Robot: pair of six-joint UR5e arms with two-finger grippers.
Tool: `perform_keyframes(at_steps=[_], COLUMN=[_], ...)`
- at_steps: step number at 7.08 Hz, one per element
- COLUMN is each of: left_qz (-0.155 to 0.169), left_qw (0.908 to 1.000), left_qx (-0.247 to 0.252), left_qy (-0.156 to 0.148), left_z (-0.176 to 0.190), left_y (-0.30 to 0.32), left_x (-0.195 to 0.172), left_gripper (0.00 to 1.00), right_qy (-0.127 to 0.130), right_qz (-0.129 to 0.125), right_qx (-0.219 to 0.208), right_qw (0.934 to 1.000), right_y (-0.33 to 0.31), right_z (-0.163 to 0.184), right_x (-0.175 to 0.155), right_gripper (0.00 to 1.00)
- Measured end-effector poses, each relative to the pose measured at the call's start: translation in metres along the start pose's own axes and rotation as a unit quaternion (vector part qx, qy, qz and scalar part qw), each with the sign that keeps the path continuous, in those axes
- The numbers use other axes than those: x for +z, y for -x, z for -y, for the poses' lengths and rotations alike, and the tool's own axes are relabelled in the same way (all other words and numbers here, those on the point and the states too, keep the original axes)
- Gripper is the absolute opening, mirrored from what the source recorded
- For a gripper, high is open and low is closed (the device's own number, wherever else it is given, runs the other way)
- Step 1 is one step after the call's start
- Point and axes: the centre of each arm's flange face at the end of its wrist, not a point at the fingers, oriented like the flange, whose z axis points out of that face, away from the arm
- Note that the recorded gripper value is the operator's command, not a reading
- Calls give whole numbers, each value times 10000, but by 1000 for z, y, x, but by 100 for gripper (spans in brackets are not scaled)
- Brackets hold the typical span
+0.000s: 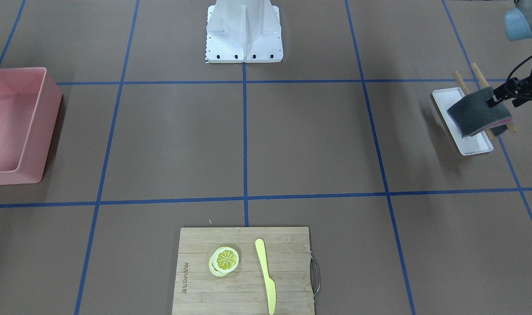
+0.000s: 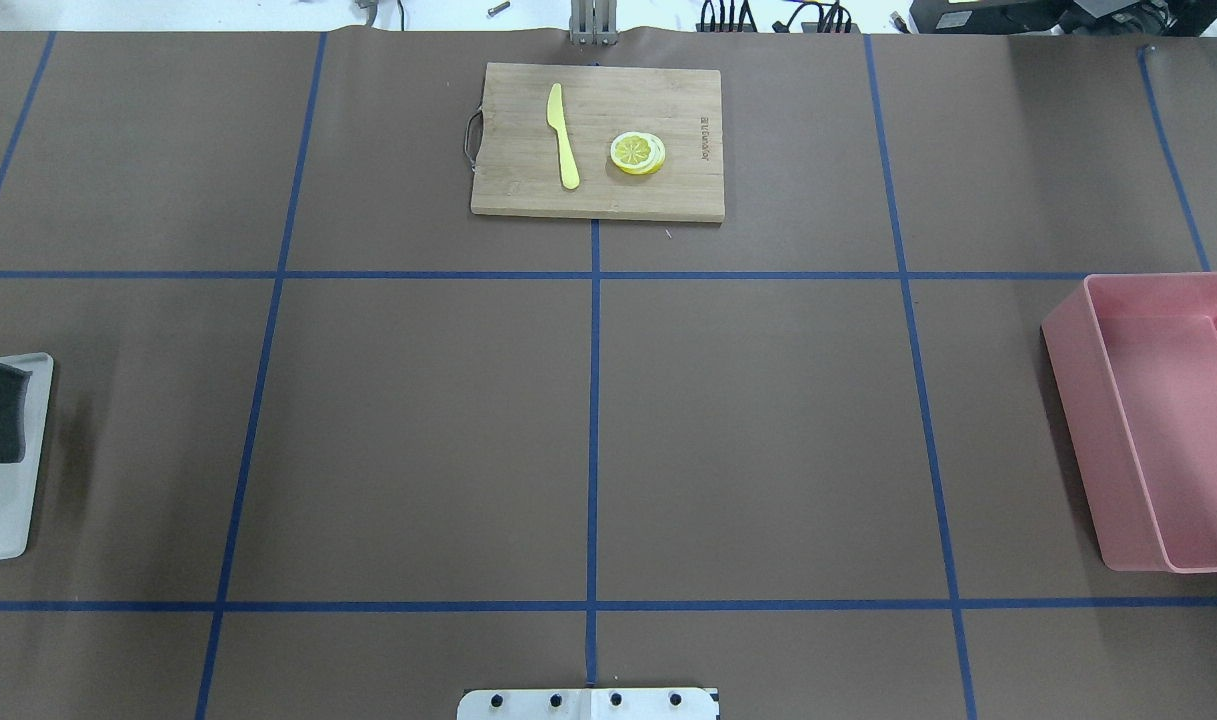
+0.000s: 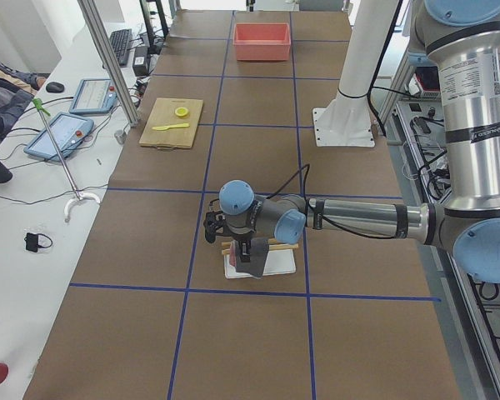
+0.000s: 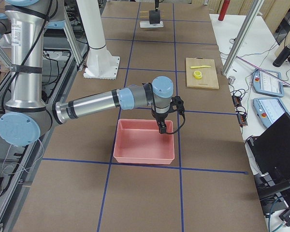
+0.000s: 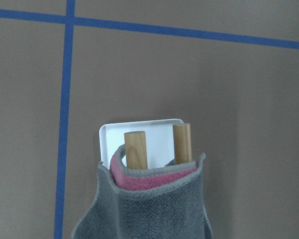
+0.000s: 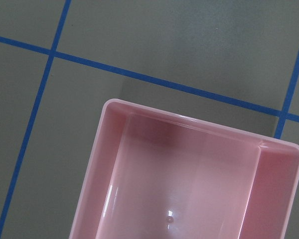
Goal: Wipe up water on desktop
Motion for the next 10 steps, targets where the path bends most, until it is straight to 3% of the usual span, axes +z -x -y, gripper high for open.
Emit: perform_keyframes(at_steps=[3, 4, 6, 8, 10], left_qz=[32, 17, -4, -19, -79], left_qw=[9999, 9998, 9997, 9997, 9997], left_qx=[-134, -174, -216, -212, -207], left_qy=[98, 108, 108, 91, 117], left_z=[-3, -3, -3, -4, -4], left_y=[12, 12, 11, 9, 8], left_x=[9, 9, 8, 6, 5], left_gripper=[25, 18, 18, 40, 46], right_qy=[25, 27, 34, 33, 32], right_qz=[-5, -20, -69, -98, -102], right_qx=[-7, -12, -15, -25, -27], right_qw=[10000, 10000, 10000, 9999, 9999], right_y=[0, 0, 0, 0, 0], right_z=[1, 1, 1, 2, 2], right_x=[3, 3, 4, 4, 4], right_gripper=[100, 100, 100, 100, 100])
